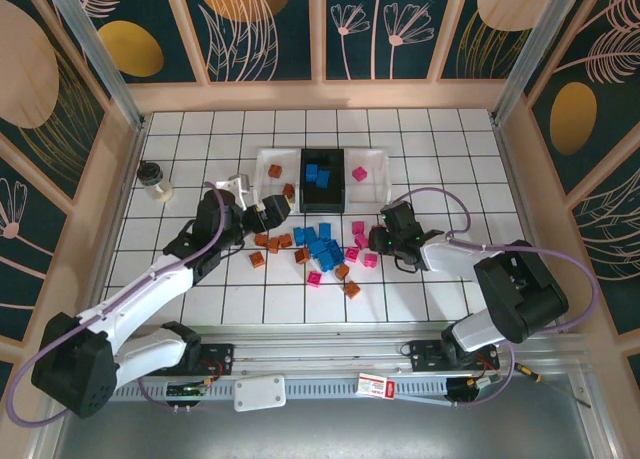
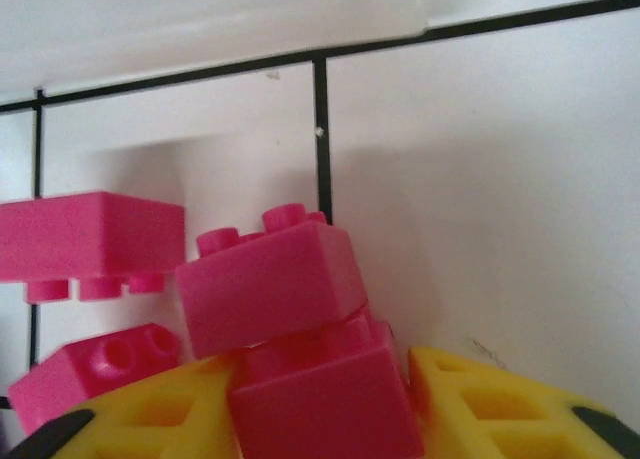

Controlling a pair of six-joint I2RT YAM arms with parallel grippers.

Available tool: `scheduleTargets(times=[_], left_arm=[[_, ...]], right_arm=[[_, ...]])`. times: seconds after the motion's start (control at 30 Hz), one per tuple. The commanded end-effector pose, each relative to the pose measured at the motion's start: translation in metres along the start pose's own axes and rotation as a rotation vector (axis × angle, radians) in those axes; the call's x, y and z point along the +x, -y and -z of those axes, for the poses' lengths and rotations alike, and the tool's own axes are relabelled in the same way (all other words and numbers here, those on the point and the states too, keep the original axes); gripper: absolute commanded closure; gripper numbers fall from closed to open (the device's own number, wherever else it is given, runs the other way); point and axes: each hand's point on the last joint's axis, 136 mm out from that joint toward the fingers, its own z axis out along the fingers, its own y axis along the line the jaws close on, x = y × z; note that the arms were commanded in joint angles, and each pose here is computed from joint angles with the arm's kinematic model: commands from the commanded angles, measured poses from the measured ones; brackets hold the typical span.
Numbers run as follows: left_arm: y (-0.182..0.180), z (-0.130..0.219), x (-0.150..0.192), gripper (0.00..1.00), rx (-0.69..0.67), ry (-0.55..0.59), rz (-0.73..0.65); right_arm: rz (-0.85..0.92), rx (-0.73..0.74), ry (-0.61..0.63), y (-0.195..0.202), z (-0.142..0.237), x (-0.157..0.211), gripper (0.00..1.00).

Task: Sort the legos into containers by color
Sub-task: Pick up the lego from the center of the table, then place the lego in the container.

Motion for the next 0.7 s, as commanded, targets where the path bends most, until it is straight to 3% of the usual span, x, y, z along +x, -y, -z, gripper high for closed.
scheduleTargets(times=[0.0, 0.27, 0.43, 0.57, 0.67], left_arm=[[-0.015, 0.007, 0.004, 0.02, -0.054, 0.015, 0.024], [-0.029, 0.017, 0.003, 0.02, -0.128, 0.041, 0.003], [-0.043, 0.020, 0.012, 0.02, -0.167, 0.038, 0.017], [-0.052, 0.019, 0.017, 0.01, -0.193, 0.029, 0.033], [-0.064, 0.019, 0.023, 0.02, -0.249, 0.016, 0.047]], right_arm=[[0.031, -0.032, -0.003, -0.011, 0.001, -0.001, 0.65], [0.038, -0.065, 0.065, -0.024, 0.045, -0.011, 0.77], [0.054, -0.119, 0.195, -0.051, 0.071, -0.071, 0.78], [0.076, -0.108, 0.227, -0.073, 0.049, -0.114, 0.77], [0.028, -0.054, 0.219, -0.062, 0.016, -0.146, 0.77]])
